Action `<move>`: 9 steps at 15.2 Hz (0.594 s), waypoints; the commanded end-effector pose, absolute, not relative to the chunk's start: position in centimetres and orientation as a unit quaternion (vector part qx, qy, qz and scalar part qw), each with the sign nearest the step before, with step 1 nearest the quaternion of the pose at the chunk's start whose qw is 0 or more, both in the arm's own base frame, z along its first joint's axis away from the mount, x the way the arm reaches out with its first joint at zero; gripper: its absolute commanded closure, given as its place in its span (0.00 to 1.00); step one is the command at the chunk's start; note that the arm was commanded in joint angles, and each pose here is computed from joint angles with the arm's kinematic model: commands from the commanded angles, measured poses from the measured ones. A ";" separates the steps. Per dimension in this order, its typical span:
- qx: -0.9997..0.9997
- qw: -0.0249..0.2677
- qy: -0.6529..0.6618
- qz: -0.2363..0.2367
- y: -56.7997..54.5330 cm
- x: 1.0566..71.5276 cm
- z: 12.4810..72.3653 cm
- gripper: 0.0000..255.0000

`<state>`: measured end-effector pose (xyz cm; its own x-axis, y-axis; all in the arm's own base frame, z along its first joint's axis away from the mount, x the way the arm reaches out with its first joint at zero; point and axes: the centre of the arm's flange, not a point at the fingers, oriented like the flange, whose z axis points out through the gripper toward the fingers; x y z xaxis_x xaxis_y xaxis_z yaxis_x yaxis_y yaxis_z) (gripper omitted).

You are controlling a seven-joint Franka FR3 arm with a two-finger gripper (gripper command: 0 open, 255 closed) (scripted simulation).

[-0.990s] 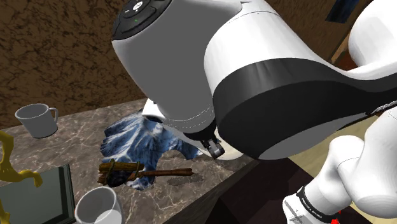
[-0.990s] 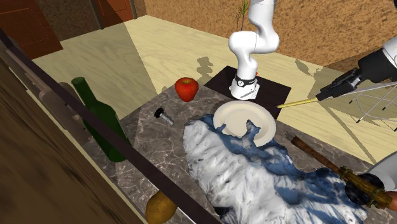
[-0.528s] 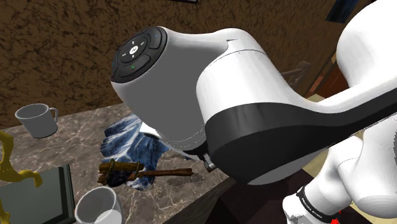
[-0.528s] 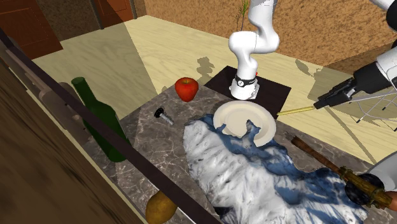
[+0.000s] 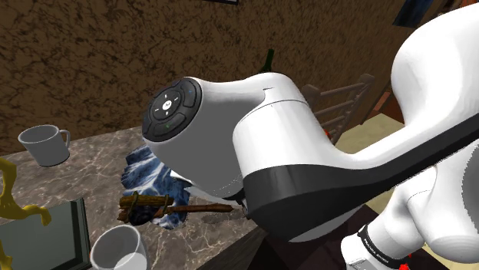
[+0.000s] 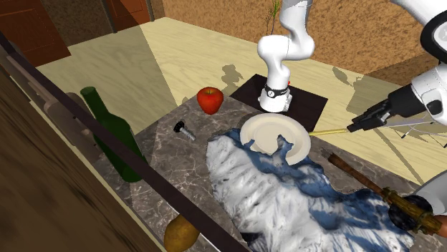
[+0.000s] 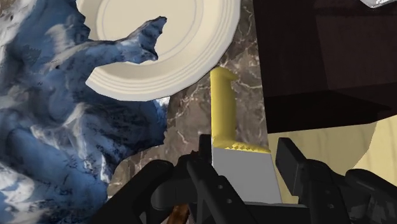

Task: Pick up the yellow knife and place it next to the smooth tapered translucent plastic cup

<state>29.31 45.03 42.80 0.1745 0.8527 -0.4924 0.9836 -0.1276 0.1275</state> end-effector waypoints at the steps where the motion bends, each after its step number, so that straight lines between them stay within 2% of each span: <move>1: 0.735 0.216 0.623 -0.155 44.9 29.4 41.6 1.00; 8: 0.735 0.216 0.623 -0.155 44.9 29.3 39.1 1.00; 9: 0.735 0.216 0.623 -0.155 44.9 29.3 39.1 0.00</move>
